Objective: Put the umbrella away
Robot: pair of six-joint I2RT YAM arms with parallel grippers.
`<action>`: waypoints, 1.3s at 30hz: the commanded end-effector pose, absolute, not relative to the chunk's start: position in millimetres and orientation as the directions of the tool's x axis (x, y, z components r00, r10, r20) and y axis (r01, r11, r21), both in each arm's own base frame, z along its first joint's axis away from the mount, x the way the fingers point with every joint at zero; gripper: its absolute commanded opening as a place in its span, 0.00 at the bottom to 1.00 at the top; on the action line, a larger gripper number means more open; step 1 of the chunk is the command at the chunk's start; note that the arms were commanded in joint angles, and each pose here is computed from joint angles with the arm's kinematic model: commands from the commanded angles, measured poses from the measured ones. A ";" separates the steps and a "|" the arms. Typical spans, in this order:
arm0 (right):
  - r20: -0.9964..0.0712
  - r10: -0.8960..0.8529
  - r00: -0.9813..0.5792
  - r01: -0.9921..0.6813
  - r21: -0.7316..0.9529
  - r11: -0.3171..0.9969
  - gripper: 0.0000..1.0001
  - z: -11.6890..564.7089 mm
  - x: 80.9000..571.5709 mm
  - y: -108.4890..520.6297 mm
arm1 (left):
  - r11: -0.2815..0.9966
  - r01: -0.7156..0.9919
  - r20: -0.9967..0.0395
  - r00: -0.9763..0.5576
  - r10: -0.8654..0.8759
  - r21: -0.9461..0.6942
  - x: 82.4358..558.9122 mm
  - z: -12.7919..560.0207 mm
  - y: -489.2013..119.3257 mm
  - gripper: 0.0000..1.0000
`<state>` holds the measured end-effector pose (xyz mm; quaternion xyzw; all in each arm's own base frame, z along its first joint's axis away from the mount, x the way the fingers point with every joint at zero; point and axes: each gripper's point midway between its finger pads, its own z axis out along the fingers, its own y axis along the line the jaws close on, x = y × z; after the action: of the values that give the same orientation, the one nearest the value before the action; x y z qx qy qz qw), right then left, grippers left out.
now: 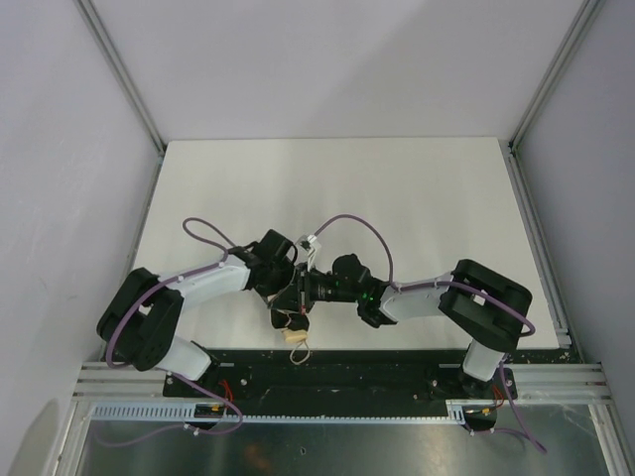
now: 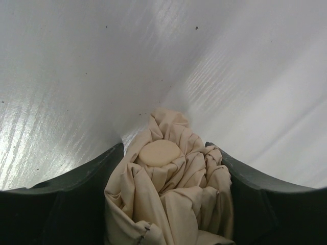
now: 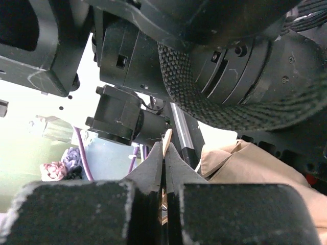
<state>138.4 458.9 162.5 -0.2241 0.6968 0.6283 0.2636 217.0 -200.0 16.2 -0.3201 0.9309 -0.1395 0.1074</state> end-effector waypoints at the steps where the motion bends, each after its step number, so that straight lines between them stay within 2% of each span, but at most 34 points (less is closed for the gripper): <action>1: -0.688 0.150 -0.710 -0.702 0.708 -0.079 0.00 239.6 124.2 468.5 | 0.733 -0.631 -0.224 -0.699 -0.680 -0.254 227.2 -14.8 -177.8 0.00; 5: -0.794 -0.032 -0.606 -0.784 0.591 0.192 0.00 175.8 150.8 461.1 | 0.756 -0.589 -0.238 -0.720 -0.652 -0.286 233.8 -2.0 -181.2 0.00; 7: -0.831 -0.128 -0.541 -0.829 0.501 0.250 0.00 155.5 152.6 453.9 | 0.755 -0.579 -0.212 -0.732 -0.648 -0.307 232.5 2.7 -187.7 0.00; 10: -0.863 -0.207 -0.461 -0.880 0.413 0.235 0.00 148.7 148.9 449.8 | 0.758 -0.565 -0.154 -0.759 -0.632 -0.325 228.3 5.0 -196.0 0.00; 13: -0.855 -0.289 -0.430 -0.902 0.393 0.179 0.00 141.9 139.0 450.6 | 0.774 -0.529 -0.110 -0.796 -0.595 -0.348 226.3 12.3 -206.9 0.00; 16: -0.861 -0.330 -0.387 -0.921 0.374 0.105 0.00 139.9 130.2 450.6 | 0.800 -0.483 -0.126 -0.823 -0.553 -0.356 230.3 18.6 -210.6 0.00; 20: -0.843 -0.378 -0.382 -0.919 0.389 0.061 0.00 126.5 129.9 449.5 | 0.845 -0.390 -0.120 -0.881 -0.458 -0.366 230.9 21.6 -217.2 0.00; 23: -0.845 -0.386 -0.370 -0.923 0.383 0.046 0.00 125.2 126.3 453.2 | 0.847 -0.389 -0.112 -0.884 -0.454 -0.362 225.6 21.6 -212.3 0.00; 25: -0.848 -0.385 -0.364 -0.931 0.347 0.117 0.00 123.5 132.9 454.4 | 0.840 -0.402 -0.119 -0.874 -0.470 -0.364 223.7 23.0 -207.0 0.00; 28: -0.850 -0.335 -0.407 -0.903 0.317 0.291 0.00 133.2 149.0 451.9 | 0.799 -0.473 -0.119 -0.829 -0.546 -0.372 220.1 25.0 -196.5 0.00; 32: -0.887 -0.225 -0.402 -0.771 0.196 0.606 0.00 155.6 172.0 431.0 | 0.735 -0.564 -0.170 -0.738 -0.653 -0.377 221.8 28.4 -178.1 0.00; 35: -0.896 -0.167 -0.412 -0.704 0.196 0.683 0.00 167.5 180.9 418.9 | 0.678 -0.656 -0.195 -0.656 -0.730 -0.333 216.6 18.9 -160.1 0.00; 39: -0.907 -0.107 -0.408 -0.706 0.240 0.666 0.00 178.6 191.3 423.0 | 0.630 -0.730 -0.293 -0.561 -0.774 -0.266 219.1 3.6 -136.8 0.00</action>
<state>153.7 429.5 144.6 -0.3403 0.7785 0.3217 0.4180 217.1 -173.7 22.1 -0.3595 0.9105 -0.1428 0.1459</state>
